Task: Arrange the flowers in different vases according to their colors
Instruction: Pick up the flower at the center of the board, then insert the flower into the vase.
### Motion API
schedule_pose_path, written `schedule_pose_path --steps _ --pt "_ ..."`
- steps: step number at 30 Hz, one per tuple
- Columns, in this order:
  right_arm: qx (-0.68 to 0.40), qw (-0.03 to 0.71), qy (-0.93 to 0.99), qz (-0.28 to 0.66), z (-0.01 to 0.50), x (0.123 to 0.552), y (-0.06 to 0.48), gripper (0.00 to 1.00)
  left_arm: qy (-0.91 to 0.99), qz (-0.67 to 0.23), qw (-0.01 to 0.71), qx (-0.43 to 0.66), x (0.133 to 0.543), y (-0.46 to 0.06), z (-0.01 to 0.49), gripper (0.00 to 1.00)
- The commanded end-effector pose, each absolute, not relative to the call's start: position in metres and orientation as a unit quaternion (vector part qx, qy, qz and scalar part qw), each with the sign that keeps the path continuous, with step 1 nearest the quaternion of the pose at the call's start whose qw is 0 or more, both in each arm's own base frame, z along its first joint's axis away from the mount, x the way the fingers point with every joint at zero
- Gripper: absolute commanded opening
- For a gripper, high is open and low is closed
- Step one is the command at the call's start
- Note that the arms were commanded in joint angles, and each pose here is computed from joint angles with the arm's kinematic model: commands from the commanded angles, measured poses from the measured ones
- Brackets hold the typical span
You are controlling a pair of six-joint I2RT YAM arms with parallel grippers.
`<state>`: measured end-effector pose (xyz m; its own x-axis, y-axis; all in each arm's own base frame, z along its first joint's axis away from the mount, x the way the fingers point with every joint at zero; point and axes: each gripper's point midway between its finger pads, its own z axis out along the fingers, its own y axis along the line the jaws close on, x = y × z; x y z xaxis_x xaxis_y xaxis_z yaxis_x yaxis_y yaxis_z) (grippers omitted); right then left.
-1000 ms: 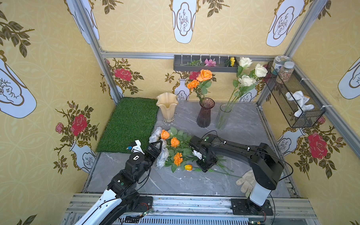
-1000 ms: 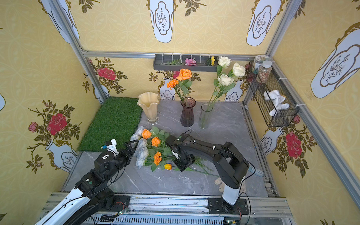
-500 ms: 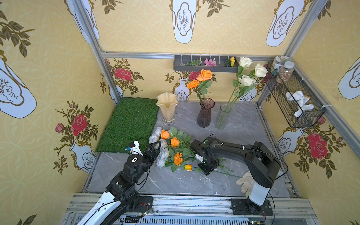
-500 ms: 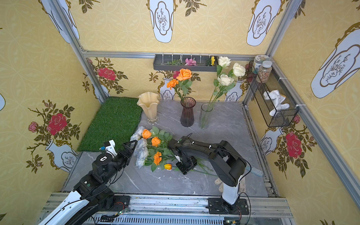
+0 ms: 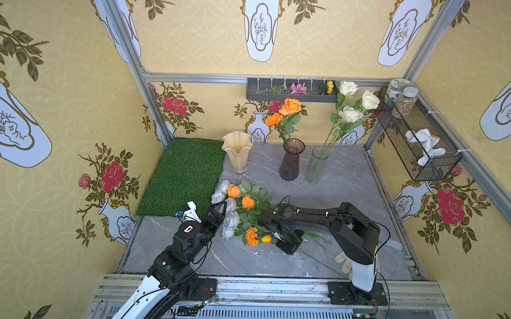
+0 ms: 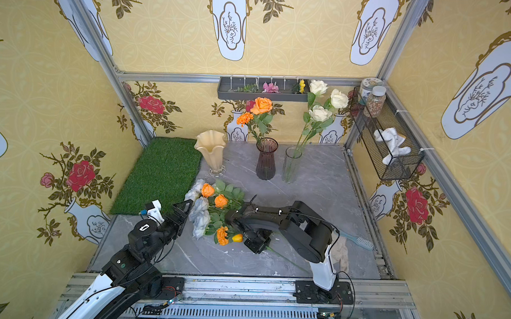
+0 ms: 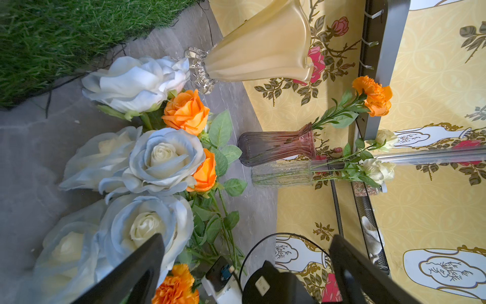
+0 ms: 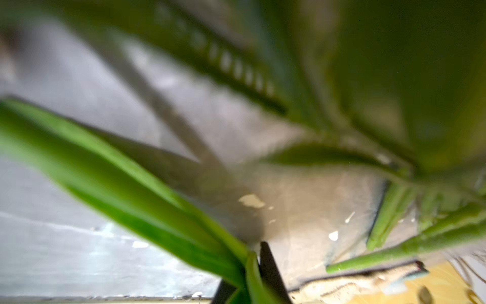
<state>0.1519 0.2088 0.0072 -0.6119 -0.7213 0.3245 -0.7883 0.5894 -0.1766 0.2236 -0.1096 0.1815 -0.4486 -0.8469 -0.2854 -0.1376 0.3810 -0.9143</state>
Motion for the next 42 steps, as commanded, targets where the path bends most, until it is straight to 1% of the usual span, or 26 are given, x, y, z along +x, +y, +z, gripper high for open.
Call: schedule_pose_path --steps 1,2,4,9,18,22,26,28,33,37,42 --pt "0.434 0.094 -0.879 0.172 0.001 0.152 0.213 0.06 0.726 -0.437 0.405 -0.342 0.224 -0.107 0.178 1.00" --pt "0.437 0.089 -0.877 0.180 0.005 0.152 0.214 0.03 0.726 -0.438 0.405 -0.342 0.224 -0.107 0.178 1.00" --pt "0.445 0.075 -0.871 0.192 0.014 0.154 0.216 0.00 0.727 -0.437 0.405 -0.342 0.224 -0.107 0.178 1.00" --pt "0.454 0.029 -0.870 0.190 0.046 0.161 0.227 0.00 0.730 -0.435 0.403 -0.341 0.225 -0.108 0.178 1.00" --pt "0.451 -0.058 -0.883 0.116 0.116 0.171 0.247 0.00 0.731 -0.434 0.402 -0.341 0.226 -0.109 0.177 1.00" --pt "0.431 -0.107 -0.895 0.041 0.151 0.183 0.261 0.00 0.733 -0.432 0.401 -0.340 0.227 -0.110 0.177 1.00" --pt "0.376 -0.195 -0.905 -0.035 0.204 0.221 0.266 0.00 0.736 -0.430 0.400 -0.338 0.228 -0.111 0.178 1.00" --pt "0.340 -0.263 -0.900 -0.075 0.242 0.249 0.267 0.00 0.737 -0.429 0.400 -0.337 0.229 -0.112 0.177 1.00" --pt "0.256 -0.441 -0.850 -0.133 0.338 0.314 0.261 0.00 0.738 -0.428 0.401 -0.335 0.230 -0.113 0.178 1.00" --pt "0.197 -0.552 -0.798 -0.140 0.406 0.360 0.244 0.00 0.737 -0.427 0.403 -0.336 0.231 -0.112 0.178 1.00" --pt "0.147 -0.633 -0.751 -0.121 0.464 0.415 0.217 0.00 0.733 -0.427 0.409 -0.337 0.233 -0.112 0.179 1.00"
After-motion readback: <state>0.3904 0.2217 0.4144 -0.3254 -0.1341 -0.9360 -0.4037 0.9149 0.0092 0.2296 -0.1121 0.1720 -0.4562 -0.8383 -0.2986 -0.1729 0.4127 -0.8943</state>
